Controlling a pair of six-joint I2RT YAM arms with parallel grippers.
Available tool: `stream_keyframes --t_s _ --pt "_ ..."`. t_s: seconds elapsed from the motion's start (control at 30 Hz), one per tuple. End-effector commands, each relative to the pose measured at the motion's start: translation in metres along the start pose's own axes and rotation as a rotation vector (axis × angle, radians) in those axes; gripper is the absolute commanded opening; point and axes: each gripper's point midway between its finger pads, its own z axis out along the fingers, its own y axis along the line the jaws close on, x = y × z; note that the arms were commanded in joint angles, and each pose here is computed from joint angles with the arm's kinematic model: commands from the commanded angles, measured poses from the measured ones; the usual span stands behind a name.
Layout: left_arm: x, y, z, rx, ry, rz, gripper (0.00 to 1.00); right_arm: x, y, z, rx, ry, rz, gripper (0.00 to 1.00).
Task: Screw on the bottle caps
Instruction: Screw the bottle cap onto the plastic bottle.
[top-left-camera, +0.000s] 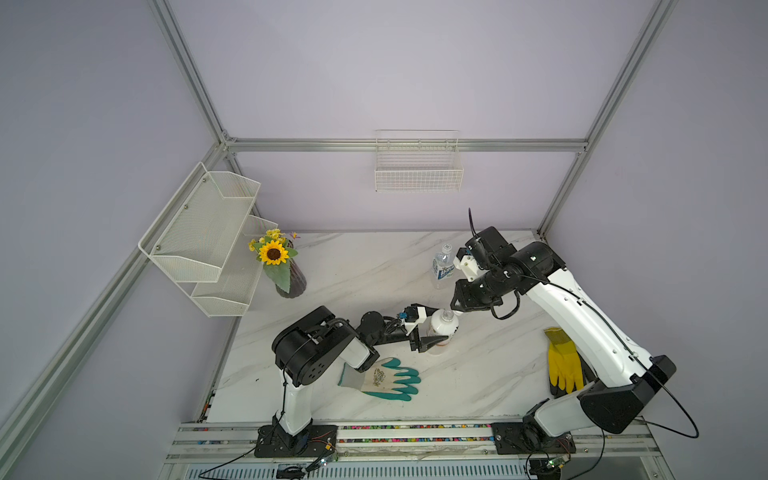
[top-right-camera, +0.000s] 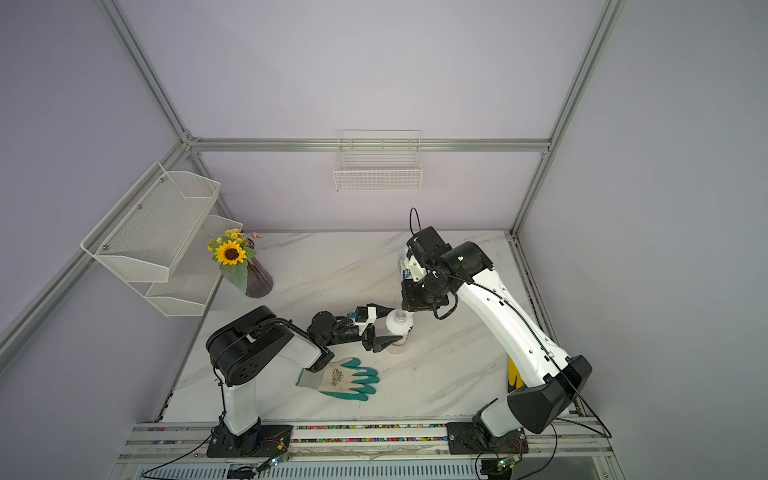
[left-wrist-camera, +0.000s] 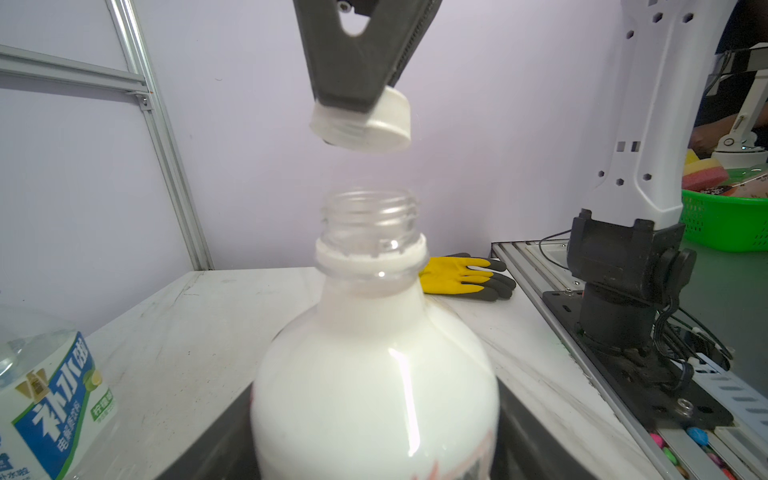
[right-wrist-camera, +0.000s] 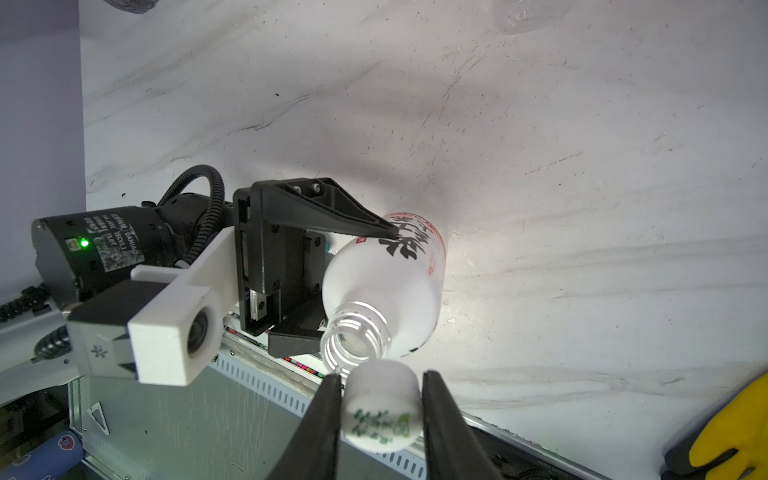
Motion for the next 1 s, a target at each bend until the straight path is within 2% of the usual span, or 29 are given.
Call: stream_keyframes --t_s 0.0,0.4,0.97 --pt "0.008 0.001 -0.002 -0.019 0.035 0.019 0.74 0.005 0.010 0.001 -0.013 0.021 -0.035 0.31" --pt "0.004 -0.002 -0.001 -0.012 0.035 0.029 0.74 0.005 0.009 0.017 0.049 0.048 -0.035 0.30" --pt "0.004 -0.006 0.004 -0.003 0.053 0.039 0.74 -0.002 0.019 0.018 0.048 0.037 -0.059 0.29"
